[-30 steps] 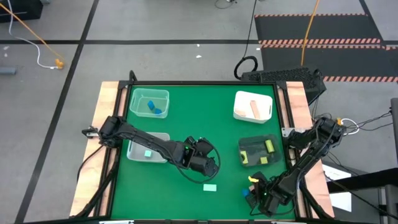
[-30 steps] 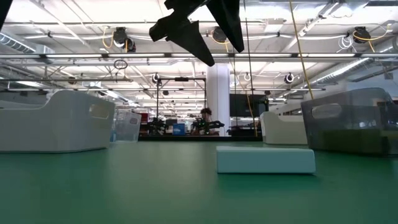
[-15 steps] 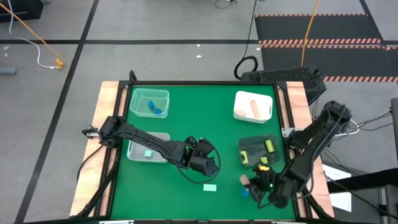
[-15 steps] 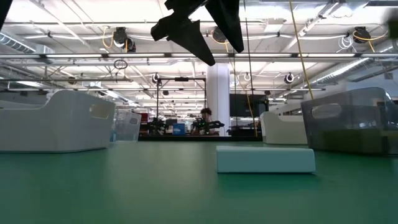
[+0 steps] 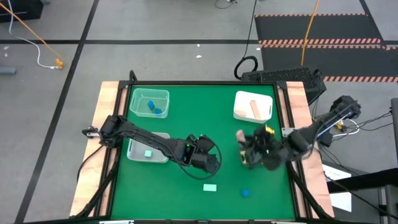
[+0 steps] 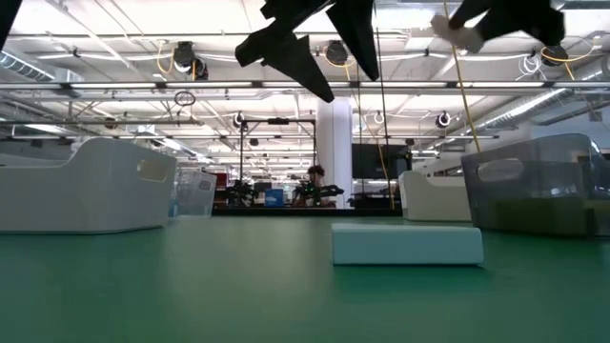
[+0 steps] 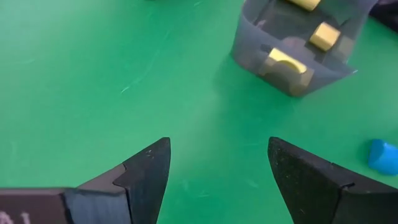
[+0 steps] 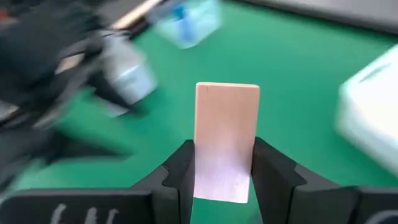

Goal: Sort & place blocks by color
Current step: Put the brown block into the white bin

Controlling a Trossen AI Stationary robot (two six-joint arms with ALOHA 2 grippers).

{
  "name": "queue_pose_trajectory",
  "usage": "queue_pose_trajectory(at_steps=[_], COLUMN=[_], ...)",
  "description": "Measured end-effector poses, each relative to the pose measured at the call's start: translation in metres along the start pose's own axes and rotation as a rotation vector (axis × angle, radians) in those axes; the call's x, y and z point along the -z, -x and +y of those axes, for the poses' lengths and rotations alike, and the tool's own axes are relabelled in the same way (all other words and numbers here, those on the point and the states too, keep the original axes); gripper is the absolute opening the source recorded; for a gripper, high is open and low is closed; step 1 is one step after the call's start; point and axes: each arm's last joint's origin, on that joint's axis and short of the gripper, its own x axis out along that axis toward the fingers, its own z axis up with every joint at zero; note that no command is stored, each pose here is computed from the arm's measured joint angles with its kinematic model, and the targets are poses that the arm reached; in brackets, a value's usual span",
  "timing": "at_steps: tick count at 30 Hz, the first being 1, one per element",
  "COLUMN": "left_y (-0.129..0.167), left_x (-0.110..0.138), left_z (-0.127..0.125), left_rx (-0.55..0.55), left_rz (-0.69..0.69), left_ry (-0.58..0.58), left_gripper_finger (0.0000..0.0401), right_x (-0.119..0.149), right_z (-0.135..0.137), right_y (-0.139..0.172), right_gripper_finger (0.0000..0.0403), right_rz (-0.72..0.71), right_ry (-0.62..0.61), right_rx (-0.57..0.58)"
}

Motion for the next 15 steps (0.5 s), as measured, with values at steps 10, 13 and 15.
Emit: queue_pose_trajectory(at_steps=[10, 13, 15], left_y=[0.002, 0.002, 0.002], left_x=[-0.007, -0.009, -0.012], left_z=[-0.012, -0.014, -0.015], left_rx=[0.105, 0.130, 0.145], left_rz=[-0.073, -0.092, -0.106], left_ry=[0.083, 0.101, 0.112], left_gripper_finger=[0.0271, 0.0271, 0.0271], right_x=[-0.046, -0.056, -0.061], right_z=[-0.073, -0.088, -0.094], right_y=[-0.011, -0.013, -0.016], right_gripper_finger=[0.0108, 0.0110, 0.0119], right_rz=[-0.001, 0.012, 0.016], right_ry=[0.012, 0.052, 0.074], right_rx=[0.438, 0.527, 0.566])
